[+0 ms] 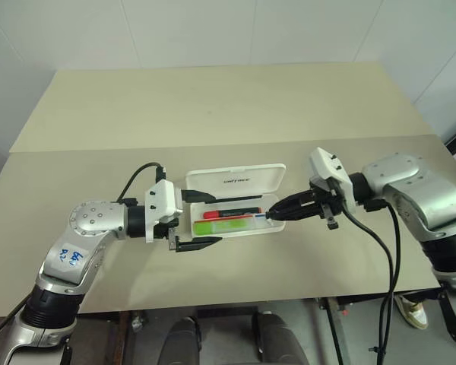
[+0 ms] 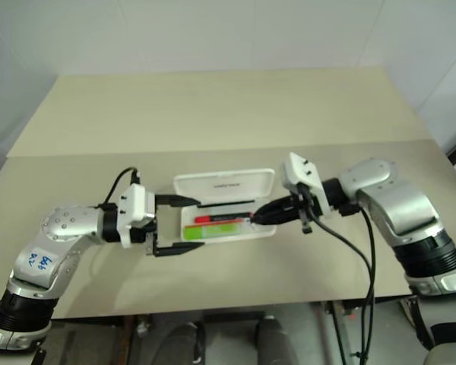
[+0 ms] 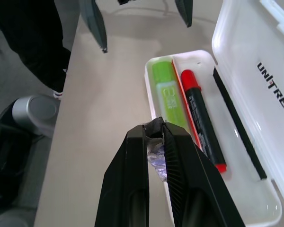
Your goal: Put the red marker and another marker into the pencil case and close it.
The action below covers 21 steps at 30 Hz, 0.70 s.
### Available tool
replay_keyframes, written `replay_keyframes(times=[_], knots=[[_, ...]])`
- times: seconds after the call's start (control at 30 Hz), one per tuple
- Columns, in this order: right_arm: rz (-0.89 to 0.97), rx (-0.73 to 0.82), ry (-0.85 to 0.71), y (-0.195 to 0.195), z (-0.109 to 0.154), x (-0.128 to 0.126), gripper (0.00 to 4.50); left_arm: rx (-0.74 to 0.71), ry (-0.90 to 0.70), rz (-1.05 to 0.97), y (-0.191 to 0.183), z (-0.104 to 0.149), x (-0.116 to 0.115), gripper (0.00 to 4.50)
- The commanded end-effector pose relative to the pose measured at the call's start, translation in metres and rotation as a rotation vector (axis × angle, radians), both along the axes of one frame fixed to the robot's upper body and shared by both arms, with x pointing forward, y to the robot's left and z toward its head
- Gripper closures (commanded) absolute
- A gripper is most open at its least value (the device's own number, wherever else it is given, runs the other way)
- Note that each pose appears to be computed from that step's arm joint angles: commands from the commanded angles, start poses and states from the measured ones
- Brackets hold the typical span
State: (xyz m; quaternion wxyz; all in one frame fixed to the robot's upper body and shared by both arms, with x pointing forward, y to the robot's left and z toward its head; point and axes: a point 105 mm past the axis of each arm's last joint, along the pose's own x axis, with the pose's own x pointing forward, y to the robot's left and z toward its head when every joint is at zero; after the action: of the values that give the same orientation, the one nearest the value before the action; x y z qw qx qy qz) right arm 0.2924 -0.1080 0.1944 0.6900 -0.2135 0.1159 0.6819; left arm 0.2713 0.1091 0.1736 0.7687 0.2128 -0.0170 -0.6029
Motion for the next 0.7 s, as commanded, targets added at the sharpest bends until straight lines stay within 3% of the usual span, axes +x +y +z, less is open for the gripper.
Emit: replay_keyframes(times=[0.03, 0.37, 0.7], knots=[[-0.005, -0.030, -0.047, 0.003, -0.003, 0.004, 4.28, 0.014, -0.026, 0.011, 0.006, 0.001, -0.002, 0.00], [-0.052, -0.174, -0.018, 0.003, -0.028, 0.020, 4.28, 0.008, -0.030, 0.028, 0.007, 0.001, -0.005, 0.00], [-0.097, -0.265, -0.018, 0.003, -0.034, 0.033, 4.28, -0.006, -0.030, 0.048, 0.006, 0.001, -0.008, 0.00]])
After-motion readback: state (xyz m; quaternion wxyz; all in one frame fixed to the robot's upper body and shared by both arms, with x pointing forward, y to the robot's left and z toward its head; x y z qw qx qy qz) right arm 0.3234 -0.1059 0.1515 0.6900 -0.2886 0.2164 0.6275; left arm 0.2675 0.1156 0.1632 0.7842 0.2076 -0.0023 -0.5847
